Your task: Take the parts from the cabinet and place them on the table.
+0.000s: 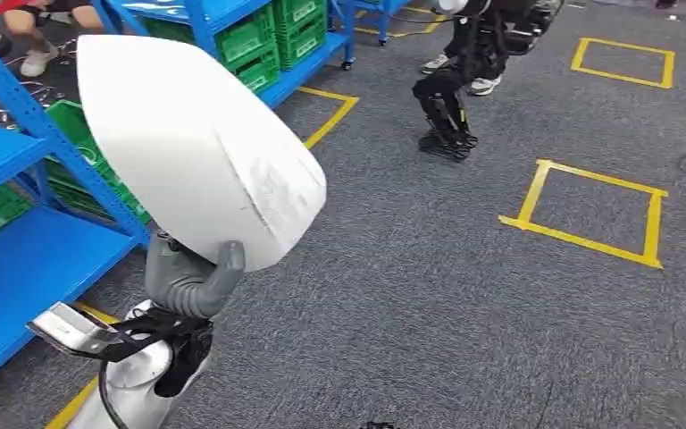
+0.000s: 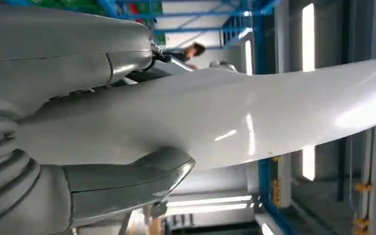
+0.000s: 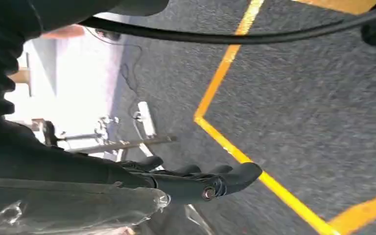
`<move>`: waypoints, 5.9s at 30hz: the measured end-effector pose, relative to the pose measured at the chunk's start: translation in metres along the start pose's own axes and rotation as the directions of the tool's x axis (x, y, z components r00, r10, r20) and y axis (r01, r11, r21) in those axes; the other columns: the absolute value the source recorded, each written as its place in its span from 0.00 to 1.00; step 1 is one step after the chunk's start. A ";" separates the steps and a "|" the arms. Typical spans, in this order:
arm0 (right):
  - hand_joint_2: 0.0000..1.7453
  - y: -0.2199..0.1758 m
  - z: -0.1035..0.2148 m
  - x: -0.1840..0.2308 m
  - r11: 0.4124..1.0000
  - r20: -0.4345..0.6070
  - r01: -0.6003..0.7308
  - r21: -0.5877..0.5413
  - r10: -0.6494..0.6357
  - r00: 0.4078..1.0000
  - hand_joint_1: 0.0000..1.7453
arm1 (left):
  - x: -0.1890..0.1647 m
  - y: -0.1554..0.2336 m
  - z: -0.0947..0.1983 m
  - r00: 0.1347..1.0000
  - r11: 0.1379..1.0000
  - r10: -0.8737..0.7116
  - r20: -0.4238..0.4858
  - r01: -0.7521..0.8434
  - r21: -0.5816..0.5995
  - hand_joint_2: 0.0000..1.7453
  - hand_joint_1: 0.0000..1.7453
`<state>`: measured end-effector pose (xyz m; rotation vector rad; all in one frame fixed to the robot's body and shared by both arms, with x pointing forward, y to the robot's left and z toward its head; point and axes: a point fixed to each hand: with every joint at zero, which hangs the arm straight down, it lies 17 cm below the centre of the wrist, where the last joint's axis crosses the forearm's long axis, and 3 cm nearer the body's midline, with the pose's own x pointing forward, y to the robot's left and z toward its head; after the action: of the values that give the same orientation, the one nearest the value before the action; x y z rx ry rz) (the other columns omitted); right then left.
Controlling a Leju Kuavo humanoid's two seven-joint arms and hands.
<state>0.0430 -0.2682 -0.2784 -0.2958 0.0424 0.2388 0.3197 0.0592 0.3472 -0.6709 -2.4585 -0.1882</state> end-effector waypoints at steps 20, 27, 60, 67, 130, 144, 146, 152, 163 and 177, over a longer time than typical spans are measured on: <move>1.00 -0.002 0.000 0.009 0.999 0.020 -0.041 0.015 0.041 0.999 0.00 | 0.011 -0.005 -0.021 0.998 1.000 0.030 0.050 -0.030 -0.002 1.00 1.00; 1.00 0.001 0.000 0.005 0.998 0.016 -0.059 0.023 0.058 0.998 0.00 | 0.013 -0.008 -0.023 0.998 0.999 0.043 0.056 -0.043 0.002 1.00 1.00; 1.00 0.003 0.000 -0.002 0.995 -0.001 -0.091 0.027 0.091 0.996 0.00 | 0.009 -0.013 -0.015 0.998 0.999 0.045 0.033 -0.045 0.005 1.00 1.00; 1.00 0.001 0.000 0.001 0.995 0.001 -0.092 0.023 0.092 0.996 0.00 | 0.009 -0.013 -0.015 0.998 0.999 0.044 0.034 -0.045 0.003 1.00 1.00; 1.00 0.002 0.000 -0.001 0.994 -0.002 -0.109 0.024 0.109 0.994 0.00 | 0.012 -0.012 -0.013 0.998 0.999 0.044 0.037 -0.044 0.003 1.00 1.00; 1.00 0.001 0.001 0.002 0.992 0.013 -0.126 0.019 0.125 0.992 0.00 | 0.012 -0.013 -0.012 0.998 0.999 0.049 0.033 -0.049 -0.013 1.00 1.00; 1.00 0.004 0.000 -0.003 0.991 0.008 -0.131 0.028 0.131 0.991 0.00 | 0.014 -0.013 -0.014 0.998 0.999 0.051 0.040 -0.050 -0.014 1.00 1.00; 1.00 0.005 0.001 0.003 0.990 0.018 -0.134 0.037 0.133 0.991 0.00 | 0.013 -0.013 -0.015 0.998 0.999 0.052 0.039 -0.052 -0.010 1.00 1.00; 1.00 0.015 0.004 0.002 0.976 0.036 -0.197 0.088 0.195 0.980 0.00 | 0.015 -0.015 -0.019 0.997 0.998 0.056 0.049 -0.055 -0.025 1.00 1.00; 1.00 -0.025 0.001 -0.012 0.916 -0.099 -0.383 -0.121 0.372 0.923 0.00 | 0.008 -0.012 -0.020 0.998 0.998 0.063 0.004 -0.063 0.007 1.00 1.00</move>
<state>0.0370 -0.2938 -0.2692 -0.4346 0.1583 0.6182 0.3182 0.0468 0.3678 -0.7454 -2.4369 -0.1538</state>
